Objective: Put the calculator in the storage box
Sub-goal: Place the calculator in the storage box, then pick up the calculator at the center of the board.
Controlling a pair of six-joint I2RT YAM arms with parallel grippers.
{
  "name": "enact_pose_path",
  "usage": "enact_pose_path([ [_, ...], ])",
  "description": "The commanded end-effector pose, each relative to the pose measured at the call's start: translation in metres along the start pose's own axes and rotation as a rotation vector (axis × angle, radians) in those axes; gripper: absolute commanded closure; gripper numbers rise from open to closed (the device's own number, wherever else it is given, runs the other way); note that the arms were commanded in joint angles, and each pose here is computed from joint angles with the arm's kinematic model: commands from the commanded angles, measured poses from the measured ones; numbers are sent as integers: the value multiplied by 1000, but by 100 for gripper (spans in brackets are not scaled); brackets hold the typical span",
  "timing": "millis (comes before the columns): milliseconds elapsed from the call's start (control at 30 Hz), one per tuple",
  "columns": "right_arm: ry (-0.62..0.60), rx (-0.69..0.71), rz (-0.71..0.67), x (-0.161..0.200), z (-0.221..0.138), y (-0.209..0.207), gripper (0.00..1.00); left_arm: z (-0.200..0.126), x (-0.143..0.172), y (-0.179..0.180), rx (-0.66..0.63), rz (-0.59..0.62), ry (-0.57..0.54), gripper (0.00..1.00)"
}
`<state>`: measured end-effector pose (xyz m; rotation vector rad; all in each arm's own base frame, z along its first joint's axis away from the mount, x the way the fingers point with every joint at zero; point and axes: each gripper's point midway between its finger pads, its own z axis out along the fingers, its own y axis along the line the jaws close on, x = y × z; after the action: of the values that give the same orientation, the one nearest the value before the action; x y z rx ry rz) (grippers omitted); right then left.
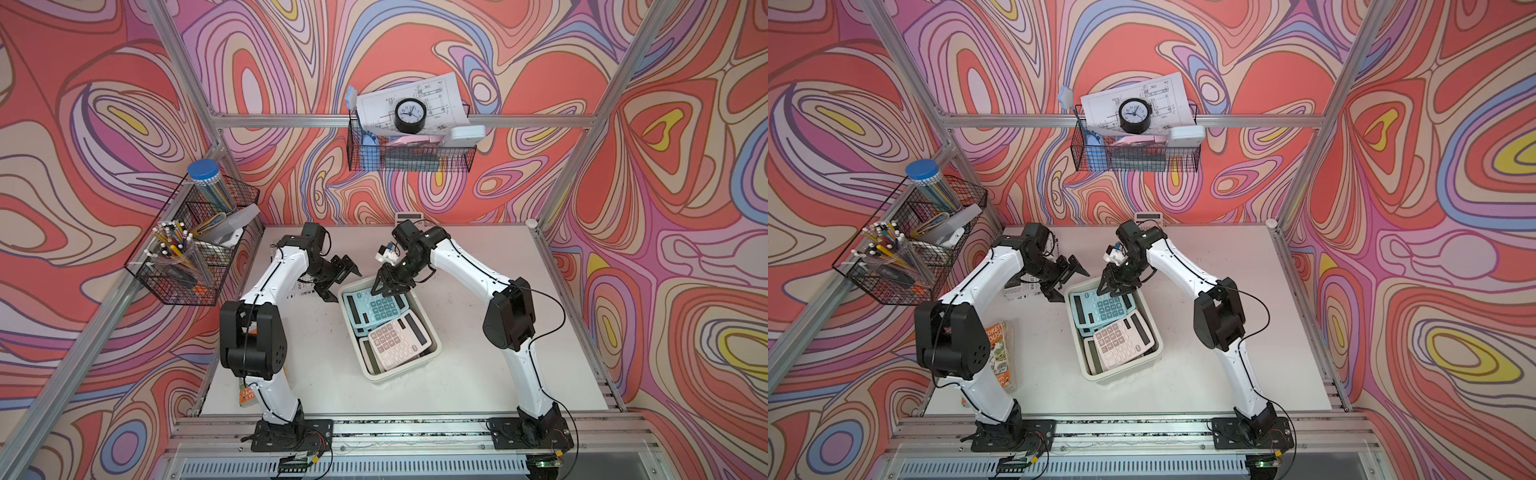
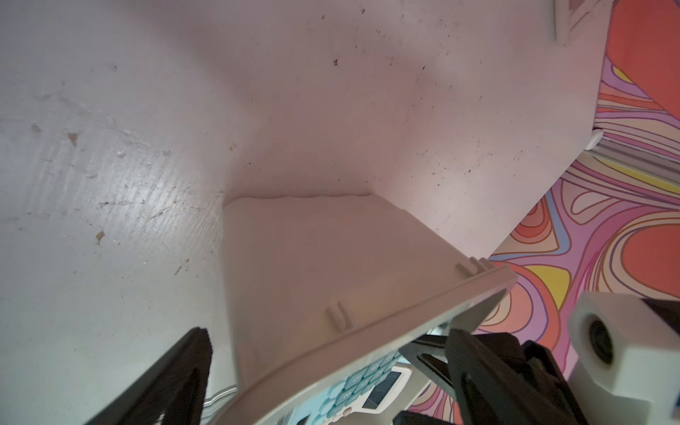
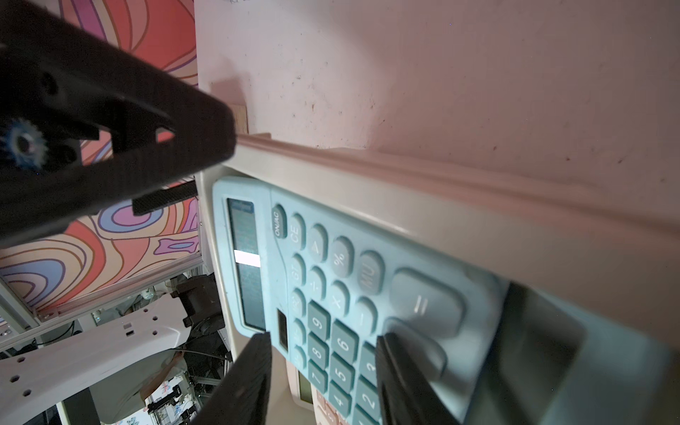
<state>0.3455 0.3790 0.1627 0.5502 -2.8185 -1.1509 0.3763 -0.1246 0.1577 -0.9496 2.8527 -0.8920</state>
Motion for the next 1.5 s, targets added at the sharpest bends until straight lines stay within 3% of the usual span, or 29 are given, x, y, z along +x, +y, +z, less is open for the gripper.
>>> enact_pose_path([
  [0, -112, 35, -20, -23, -29, 1, 50, -8, -13, -6, -18, 26, -43, 7],
  [167, -286, 6, 75, -56, -74, -21, 49, -2, -38, -28, 32, 54, -81, 6],
  [333, -490, -14, 253, -93, -114, -75, 46, 22, -70, -67, 200, 25, -88, 7],
  [500, -624, -79, 388, -130, -130, -119, 47, 47, -102, -100, 352, -40, -87, 8],
  [667, -703, -126, 467, -161, -143, -159, 46, 67, -126, -123, 415, -58, -100, 8],
  [933, -818, -271, 632, -201, -151, -222, 45, 120, -145, -132, 472, -145, -61, 8],
  [1200, -847, -267, 661, -222, -134, -283, 45, 157, -157, -130, 489, -208, -40, 9],
  [1467, -861, -237, 708, -232, -103, -329, 45, 205, -167, -152, 507, -216, -39, 13],
])
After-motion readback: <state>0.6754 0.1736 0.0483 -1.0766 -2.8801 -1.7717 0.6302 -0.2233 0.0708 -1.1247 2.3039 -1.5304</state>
